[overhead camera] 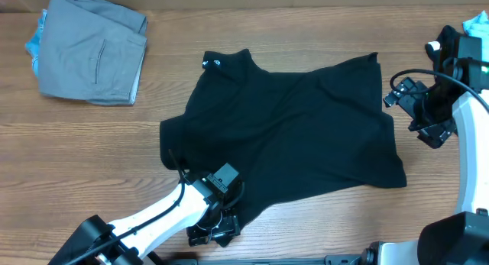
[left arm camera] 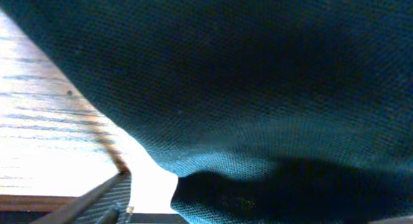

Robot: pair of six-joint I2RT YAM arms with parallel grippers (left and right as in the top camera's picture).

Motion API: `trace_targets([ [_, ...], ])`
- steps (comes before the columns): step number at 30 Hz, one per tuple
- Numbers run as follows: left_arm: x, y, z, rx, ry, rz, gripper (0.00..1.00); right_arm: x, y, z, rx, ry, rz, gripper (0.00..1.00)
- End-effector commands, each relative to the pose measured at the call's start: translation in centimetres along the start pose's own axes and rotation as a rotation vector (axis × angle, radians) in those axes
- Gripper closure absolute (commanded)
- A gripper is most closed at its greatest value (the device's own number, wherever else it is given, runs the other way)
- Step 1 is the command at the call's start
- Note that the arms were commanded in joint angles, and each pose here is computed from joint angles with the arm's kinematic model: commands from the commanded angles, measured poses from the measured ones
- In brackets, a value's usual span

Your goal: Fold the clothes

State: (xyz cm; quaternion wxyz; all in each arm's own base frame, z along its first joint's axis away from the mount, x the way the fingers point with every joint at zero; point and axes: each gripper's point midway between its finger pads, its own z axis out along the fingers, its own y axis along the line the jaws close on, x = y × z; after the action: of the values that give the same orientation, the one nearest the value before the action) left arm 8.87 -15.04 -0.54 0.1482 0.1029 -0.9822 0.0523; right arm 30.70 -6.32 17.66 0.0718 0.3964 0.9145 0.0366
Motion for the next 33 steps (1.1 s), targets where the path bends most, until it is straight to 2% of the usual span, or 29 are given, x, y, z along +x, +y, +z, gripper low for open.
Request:
trace_targets([
  [1, -0.6, 0.1, 0.8, 0.014, -0.024, 0.027, 0.39, 1.0, -0.9, 1.9, 0.029, 0.039, 0.008, 0.00],
  [4, -0.5, 0.2, 0.9, 0.012, -0.022, 0.029, 0.60, 2.4, -0.8, 4.4, 0.002, 0.098, 0.012, 0.00],
  [7, -0.4, 0.4, 0.9, 0.005, -0.018, 0.025, 0.96, 3.8, -0.5, 6.6, -0.041, 0.153, 0.018, 0.03],
  [13, -1.0, 2.6, 0.4, -0.038, 0.000, -0.056, 0.96, 5.6, -2.1, 8.4, 0.013, 0.203, 0.051, 0.05],
  [26, -4.3, 4.5, -1.4, 0.027, -0.018, -0.161, 0.96, 8.6, -4.5, 11.4, 0.079, 0.274, 0.084, 0.05],
  [33, -5.1, 3.6, -2.7, 0.055, -0.031, -0.094, 0.96, 10.0, -5.6, 12.7, 0.105, 0.301, 0.113, 0.05],
])
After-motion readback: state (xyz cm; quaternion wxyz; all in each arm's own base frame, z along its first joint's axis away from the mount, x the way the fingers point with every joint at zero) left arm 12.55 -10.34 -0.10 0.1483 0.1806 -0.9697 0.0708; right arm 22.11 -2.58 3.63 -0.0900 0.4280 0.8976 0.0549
